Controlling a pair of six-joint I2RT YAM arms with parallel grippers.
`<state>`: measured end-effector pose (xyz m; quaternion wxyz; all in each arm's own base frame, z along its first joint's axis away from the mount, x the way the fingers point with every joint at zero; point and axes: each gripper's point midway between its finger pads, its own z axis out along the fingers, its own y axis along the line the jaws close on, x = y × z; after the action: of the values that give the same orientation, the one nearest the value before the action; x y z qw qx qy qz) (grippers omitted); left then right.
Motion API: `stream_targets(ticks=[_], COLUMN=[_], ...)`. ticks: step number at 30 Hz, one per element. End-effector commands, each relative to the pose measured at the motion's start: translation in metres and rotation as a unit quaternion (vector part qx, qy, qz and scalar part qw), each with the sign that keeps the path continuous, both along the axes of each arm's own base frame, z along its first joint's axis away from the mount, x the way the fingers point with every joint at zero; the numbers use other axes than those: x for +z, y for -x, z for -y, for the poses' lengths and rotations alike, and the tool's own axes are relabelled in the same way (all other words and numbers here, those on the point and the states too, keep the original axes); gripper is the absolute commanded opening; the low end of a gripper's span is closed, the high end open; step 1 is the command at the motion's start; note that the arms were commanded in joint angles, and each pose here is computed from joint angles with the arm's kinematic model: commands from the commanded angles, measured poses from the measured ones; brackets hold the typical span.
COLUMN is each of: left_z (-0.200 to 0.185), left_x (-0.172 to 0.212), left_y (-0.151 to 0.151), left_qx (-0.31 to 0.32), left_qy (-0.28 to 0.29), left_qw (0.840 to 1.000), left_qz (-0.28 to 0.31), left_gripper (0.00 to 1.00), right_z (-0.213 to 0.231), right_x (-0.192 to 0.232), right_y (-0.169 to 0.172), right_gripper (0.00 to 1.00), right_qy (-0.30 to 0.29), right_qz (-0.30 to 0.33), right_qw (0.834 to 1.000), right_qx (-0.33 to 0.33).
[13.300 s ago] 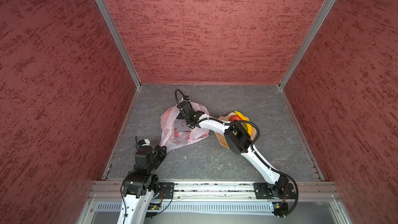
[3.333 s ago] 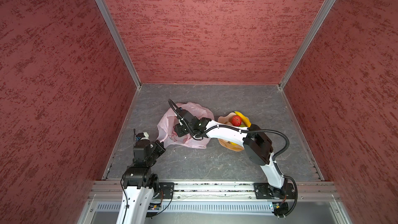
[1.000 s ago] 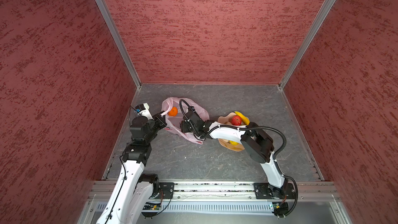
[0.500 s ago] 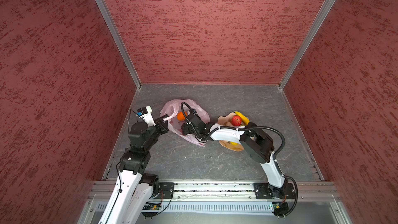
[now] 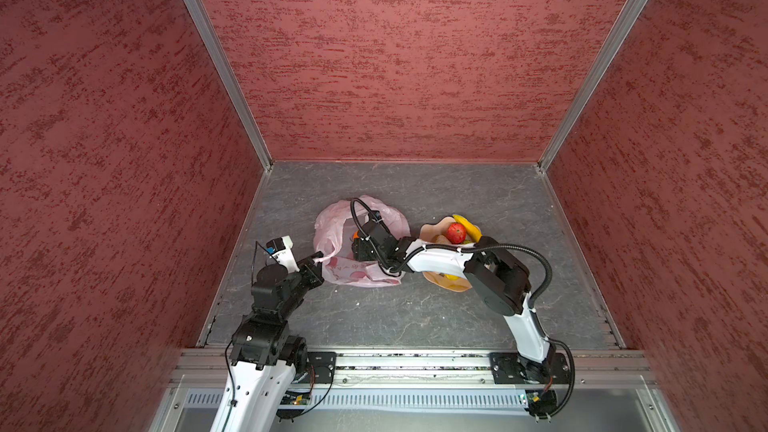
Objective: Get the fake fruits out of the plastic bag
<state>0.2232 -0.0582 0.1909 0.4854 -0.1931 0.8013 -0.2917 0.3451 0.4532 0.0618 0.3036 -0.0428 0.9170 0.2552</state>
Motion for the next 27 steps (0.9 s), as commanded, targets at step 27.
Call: stream_targets(ticks=[27], left_z=[0.007], left_x=[-0.027], left_y=[0.026], left_qx=[-0.012], left_qy=[0.05], left_qw=[0.999], left_qz=[-0.011], left_gripper=[0.0], right_z=[-0.001], right_x=[0.03], right_y=[-0.049], right_gripper=[0.85], right_qy=[0.066], right_qz=[0.063], right_qw=[0.995], right_qx=[-0.047])
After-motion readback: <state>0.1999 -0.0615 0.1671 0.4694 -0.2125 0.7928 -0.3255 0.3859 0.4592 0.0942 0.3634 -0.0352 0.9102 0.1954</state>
